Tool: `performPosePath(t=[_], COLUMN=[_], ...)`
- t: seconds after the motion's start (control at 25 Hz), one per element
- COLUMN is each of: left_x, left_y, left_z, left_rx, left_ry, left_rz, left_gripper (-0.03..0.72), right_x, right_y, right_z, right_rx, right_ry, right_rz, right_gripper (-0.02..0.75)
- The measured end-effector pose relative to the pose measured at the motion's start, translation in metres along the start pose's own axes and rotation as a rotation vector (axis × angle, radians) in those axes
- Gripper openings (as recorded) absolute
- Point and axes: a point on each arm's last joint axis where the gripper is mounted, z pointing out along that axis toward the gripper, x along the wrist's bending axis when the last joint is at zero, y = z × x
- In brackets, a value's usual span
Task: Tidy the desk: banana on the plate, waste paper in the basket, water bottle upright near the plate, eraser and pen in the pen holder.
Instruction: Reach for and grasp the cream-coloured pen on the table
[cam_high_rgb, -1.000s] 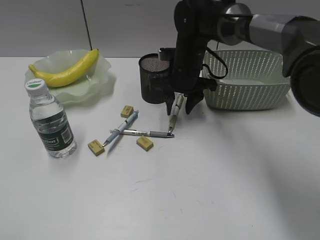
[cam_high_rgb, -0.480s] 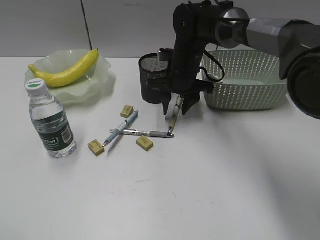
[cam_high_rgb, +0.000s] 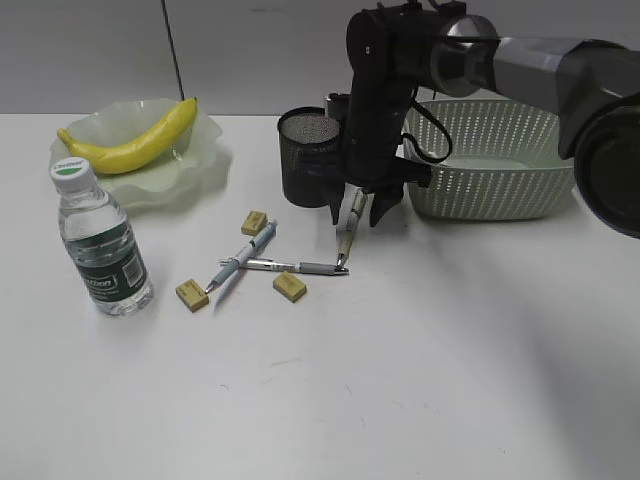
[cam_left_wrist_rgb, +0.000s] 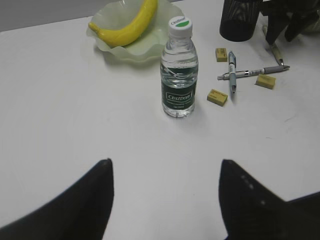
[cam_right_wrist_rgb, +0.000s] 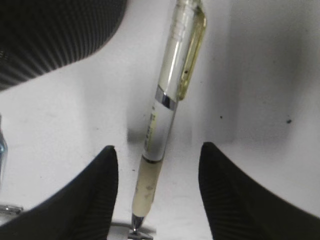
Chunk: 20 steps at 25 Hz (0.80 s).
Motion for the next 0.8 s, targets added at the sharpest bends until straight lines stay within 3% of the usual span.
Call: performPosePath(t=[0.8], left_x=[0.0], left_y=[0.0], left_z=[0.0], left_rx=[0.0], left_ry=[0.0], left_rz=[0.0], left_gripper=[0.489], right_x=[-0.001], right_y=[0.002], right_z=[0.011], right_rx=[-0.021], right_ry=[-0.007], right_rz=[0.063], right_gripper=[0.414])
